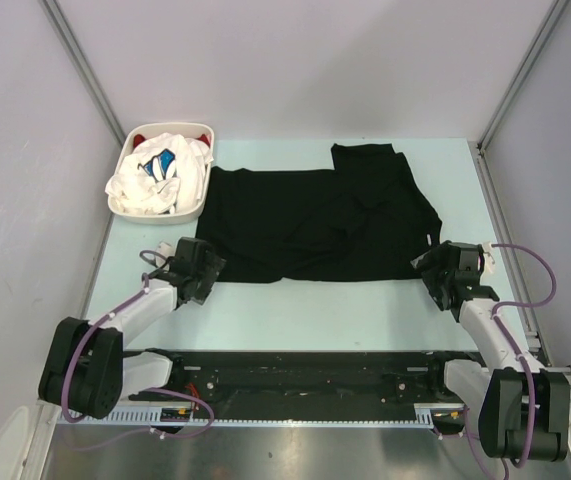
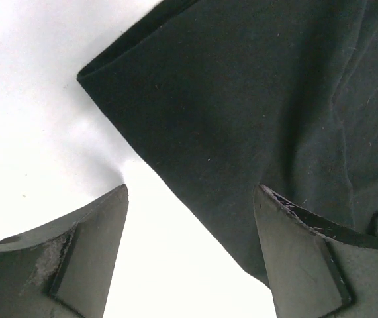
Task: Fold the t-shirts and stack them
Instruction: Fold the tshirt
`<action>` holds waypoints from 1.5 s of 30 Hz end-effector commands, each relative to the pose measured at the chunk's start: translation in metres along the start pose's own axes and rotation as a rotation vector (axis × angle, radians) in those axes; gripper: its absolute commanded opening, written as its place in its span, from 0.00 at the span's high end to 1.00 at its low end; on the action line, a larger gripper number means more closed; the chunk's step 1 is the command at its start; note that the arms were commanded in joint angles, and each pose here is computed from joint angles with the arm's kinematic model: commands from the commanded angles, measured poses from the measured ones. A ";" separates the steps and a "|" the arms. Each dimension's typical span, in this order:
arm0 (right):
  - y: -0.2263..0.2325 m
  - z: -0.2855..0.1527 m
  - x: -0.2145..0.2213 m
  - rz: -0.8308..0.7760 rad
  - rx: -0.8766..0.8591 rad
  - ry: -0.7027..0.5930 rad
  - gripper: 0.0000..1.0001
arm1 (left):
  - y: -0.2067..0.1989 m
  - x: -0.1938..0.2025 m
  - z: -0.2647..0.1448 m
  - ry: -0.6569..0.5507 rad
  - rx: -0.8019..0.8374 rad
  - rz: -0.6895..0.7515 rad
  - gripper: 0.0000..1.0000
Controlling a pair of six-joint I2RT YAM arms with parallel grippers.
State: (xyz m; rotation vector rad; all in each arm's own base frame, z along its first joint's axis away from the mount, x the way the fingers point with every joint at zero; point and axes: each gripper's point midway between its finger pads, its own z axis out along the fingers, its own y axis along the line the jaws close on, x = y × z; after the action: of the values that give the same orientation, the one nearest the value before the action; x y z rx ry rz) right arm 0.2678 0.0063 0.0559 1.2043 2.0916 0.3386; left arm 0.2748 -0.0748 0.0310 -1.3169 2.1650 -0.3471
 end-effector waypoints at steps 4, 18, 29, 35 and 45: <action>0.007 -0.004 -0.004 -0.010 -0.035 -0.015 0.00 | 0.042 0.008 0.009 0.017 -0.154 0.019 0.27; 0.003 0.006 -0.012 0.012 -0.028 -0.014 0.00 | 0.036 0.002 0.022 0.028 -0.123 0.001 0.99; -0.002 0.003 -0.018 0.005 -0.029 -0.026 0.02 | 0.015 -0.006 0.017 0.026 0.078 -0.029 0.99; 0.001 -0.001 -0.008 0.117 -0.161 0.044 0.03 | 0.014 -0.008 0.014 0.012 0.183 -0.070 1.00; -0.010 0.012 0.010 0.192 -0.162 0.096 0.13 | 0.027 -0.002 0.021 0.043 0.187 -0.081 1.00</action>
State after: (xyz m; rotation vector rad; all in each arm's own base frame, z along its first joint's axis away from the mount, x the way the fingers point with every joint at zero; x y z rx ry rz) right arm 0.2646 0.0043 0.0445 1.2816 2.0027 0.6087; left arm 0.2761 -0.0635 0.0140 -1.2984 2.0277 -0.6275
